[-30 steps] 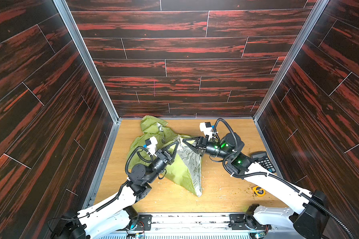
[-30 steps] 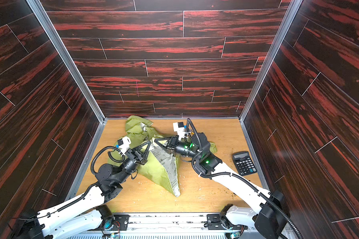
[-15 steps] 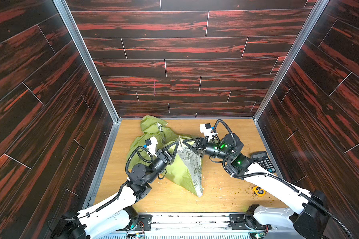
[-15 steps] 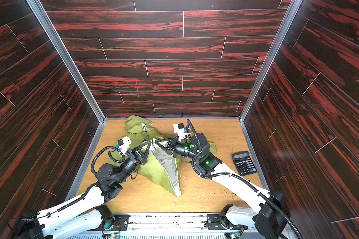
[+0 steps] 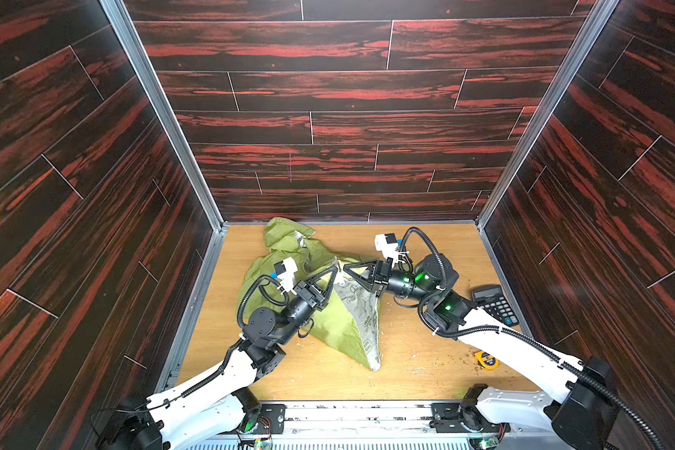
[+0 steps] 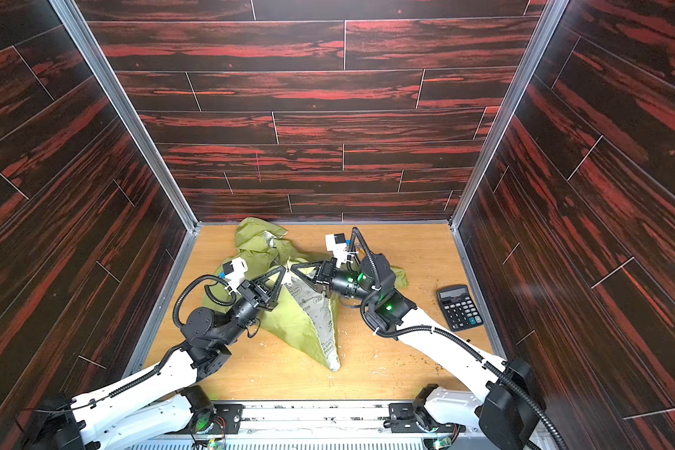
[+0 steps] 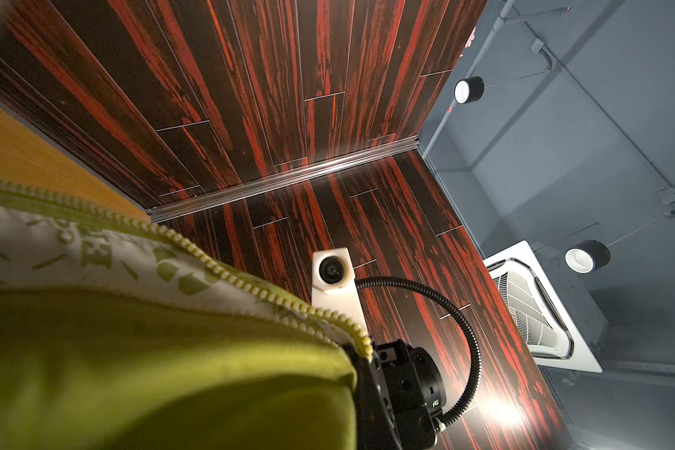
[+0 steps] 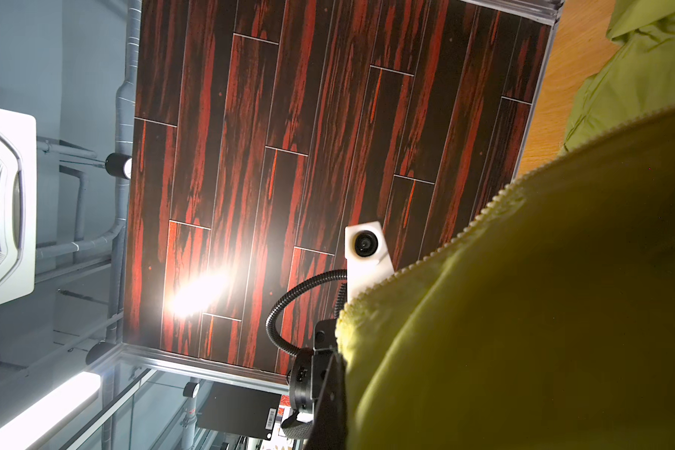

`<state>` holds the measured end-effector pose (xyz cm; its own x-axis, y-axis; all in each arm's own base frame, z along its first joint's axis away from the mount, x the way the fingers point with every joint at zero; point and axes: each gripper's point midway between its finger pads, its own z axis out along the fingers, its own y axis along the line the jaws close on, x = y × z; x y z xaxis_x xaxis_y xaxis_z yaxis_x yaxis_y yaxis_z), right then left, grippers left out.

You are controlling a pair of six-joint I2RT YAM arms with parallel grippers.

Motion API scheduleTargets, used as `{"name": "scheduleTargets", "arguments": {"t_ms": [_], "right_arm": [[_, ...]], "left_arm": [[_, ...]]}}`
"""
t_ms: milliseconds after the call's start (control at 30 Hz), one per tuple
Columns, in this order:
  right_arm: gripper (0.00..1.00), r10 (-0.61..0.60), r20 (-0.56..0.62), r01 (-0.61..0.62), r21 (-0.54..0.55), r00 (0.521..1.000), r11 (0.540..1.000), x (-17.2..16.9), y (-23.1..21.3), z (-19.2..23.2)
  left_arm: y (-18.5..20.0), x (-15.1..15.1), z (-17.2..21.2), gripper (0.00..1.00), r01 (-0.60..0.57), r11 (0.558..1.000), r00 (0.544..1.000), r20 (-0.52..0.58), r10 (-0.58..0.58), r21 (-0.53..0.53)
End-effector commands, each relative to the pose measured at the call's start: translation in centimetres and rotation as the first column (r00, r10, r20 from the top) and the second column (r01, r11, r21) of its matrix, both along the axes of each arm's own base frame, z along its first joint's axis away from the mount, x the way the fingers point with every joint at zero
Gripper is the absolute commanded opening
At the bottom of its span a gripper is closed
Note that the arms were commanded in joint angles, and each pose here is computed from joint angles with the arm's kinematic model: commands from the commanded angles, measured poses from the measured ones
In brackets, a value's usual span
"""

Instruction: Zip up the jacket

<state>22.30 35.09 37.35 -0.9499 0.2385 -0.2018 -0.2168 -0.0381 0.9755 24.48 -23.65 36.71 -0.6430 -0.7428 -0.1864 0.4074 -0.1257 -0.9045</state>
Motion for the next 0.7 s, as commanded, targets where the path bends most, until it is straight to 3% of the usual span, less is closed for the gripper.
{"name": "scheduleTargets", "arguments": {"t_ms": [0, 667], "right_arm": [[0.0, 0.056, -0.04, -0.057, -0.031, 0.998, 0.998, -1.4, 0.2, -1.5], [0.0, 0.066, 0.034, -0.066, 0.024, 0.997, 0.998, -2.4, -0.1, 1.1]], "left_arm": [[1.0, -1.4, 4.1, 0.0, 0.012, 0.996, 0.995, 0.103, -0.003, -0.087], [1.2, -0.9, 2.5, 0.0, -0.012, 0.997, 0.998, 0.054, 0.016, -0.075]]}}
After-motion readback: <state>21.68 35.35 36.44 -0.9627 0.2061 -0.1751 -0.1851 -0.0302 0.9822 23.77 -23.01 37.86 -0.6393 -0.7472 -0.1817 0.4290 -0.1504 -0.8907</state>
